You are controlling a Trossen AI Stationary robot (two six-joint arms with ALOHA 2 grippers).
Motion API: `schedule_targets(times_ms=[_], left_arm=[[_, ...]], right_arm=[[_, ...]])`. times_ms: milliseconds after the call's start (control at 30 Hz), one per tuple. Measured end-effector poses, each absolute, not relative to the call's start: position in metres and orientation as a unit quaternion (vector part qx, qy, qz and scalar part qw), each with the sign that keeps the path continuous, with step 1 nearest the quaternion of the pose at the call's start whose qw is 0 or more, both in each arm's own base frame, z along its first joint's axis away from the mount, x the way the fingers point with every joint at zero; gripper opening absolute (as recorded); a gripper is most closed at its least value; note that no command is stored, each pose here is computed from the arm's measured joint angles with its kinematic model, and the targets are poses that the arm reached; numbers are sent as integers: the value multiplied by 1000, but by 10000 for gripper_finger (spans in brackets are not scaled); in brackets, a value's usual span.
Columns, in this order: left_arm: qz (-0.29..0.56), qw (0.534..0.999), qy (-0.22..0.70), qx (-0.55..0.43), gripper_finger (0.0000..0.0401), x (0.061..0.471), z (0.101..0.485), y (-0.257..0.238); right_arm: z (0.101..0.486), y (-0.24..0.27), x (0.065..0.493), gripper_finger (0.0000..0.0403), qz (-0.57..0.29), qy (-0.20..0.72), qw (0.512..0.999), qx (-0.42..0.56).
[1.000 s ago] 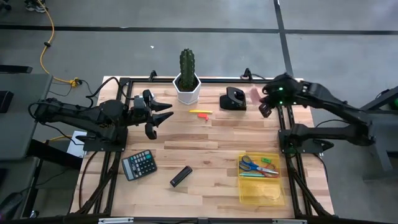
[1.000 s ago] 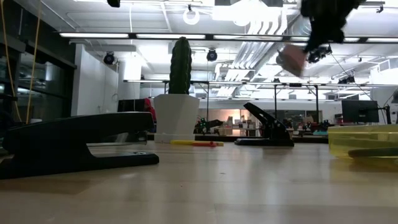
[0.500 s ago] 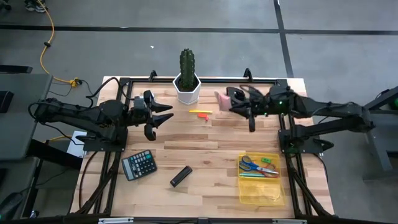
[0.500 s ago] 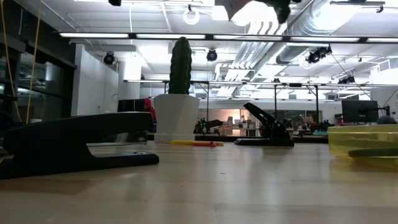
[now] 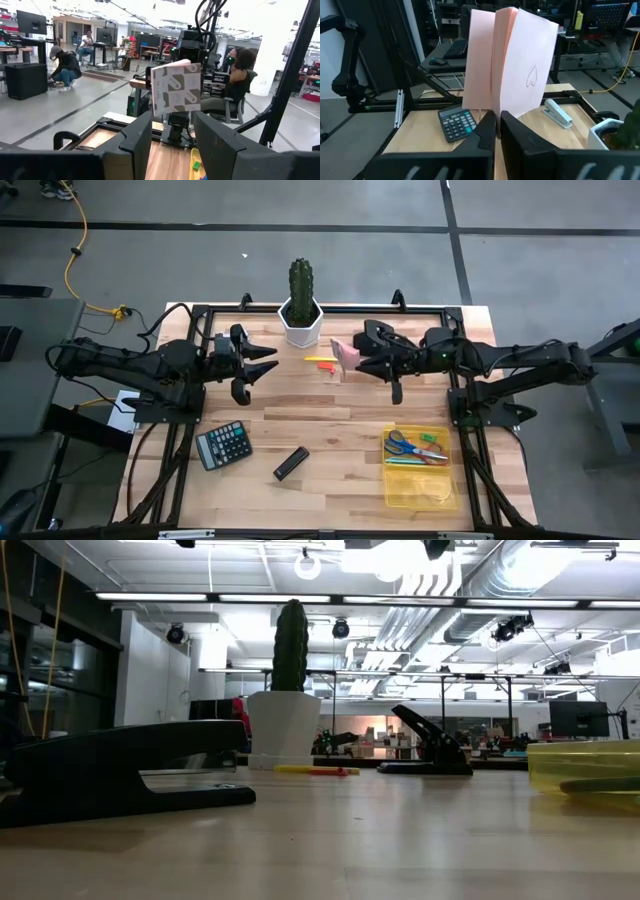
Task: Pack school essentials
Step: Put the sticky note on the yellow supply box
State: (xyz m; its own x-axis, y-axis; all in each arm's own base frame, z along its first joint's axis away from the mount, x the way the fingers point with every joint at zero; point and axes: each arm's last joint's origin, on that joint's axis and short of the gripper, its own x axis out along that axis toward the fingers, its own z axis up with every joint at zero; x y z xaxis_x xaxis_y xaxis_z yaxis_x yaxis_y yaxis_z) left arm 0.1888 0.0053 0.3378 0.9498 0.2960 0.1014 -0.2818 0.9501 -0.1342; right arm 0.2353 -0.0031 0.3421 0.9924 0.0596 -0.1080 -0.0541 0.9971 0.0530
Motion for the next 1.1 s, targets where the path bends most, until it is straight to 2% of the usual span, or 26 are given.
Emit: schedule_targets(times_ms=[500,600,800,1100], left_arm=[[147,986,-59,-59,136,189,338,5],[147,986,-59,-59,136,189,338,5],[147,986,-59,-59,136,189,337,5],[149,985,-59,-59,136,189,338,5]], right_arm=[[342,-3,235,0,30,55,998,27],[340,-2,235,0,54,69,995,54],[311,15,225,0,81,232,962,121],[274,65,184,0,77,492,850,169]])
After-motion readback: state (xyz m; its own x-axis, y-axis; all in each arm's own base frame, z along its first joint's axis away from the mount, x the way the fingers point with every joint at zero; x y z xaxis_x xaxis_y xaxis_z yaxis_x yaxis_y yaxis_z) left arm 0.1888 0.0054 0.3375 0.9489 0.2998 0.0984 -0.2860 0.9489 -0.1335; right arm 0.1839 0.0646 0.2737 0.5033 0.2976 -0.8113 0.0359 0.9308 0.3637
